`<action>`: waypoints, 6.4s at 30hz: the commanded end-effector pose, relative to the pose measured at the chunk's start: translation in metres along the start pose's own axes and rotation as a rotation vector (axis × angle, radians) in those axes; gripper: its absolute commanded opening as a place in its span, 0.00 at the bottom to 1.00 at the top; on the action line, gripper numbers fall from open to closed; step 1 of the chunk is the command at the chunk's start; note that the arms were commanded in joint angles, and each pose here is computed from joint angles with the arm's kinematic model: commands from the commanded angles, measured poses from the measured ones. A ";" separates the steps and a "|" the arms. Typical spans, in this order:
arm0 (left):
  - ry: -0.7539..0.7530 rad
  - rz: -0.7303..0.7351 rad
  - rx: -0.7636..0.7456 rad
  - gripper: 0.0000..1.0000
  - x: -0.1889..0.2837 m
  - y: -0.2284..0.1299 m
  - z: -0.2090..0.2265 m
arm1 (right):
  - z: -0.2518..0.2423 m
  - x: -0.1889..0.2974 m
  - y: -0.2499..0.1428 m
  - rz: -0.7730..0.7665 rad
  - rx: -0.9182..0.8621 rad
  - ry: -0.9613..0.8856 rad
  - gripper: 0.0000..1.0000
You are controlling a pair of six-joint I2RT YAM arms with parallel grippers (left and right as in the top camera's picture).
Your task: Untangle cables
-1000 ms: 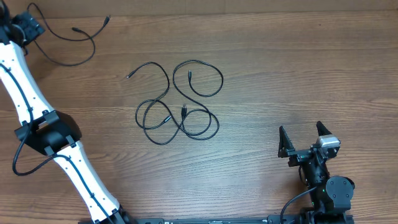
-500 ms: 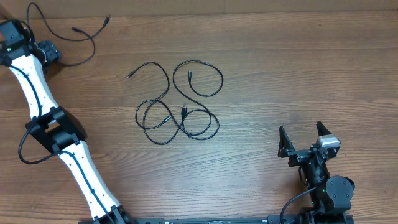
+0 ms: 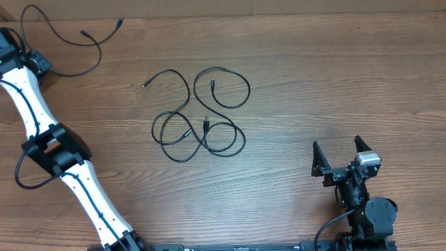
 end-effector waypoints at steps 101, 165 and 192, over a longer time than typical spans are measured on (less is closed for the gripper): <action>-0.210 0.070 -0.678 0.77 0.013 -0.109 -0.108 | -0.001 0.000 -0.002 -0.001 0.009 -0.010 1.00; -0.516 0.693 -0.603 1.00 0.316 -0.228 -0.184 | -0.001 0.000 -0.002 -0.001 0.009 -0.010 1.00; 0.279 0.704 -0.941 0.72 0.167 -0.409 -0.149 | -0.001 0.000 -0.002 -0.001 0.009 -0.010 1.00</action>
Point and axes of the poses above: each gripper's point midway between its finger pads, its own x axis back along the fingers, its own z axis along the line the jaws close on, y = z × x, the point moved 7 cm from there along x, back along the fingers, and after that the axes turned 15 degrees about x, right-handed, at the moved point
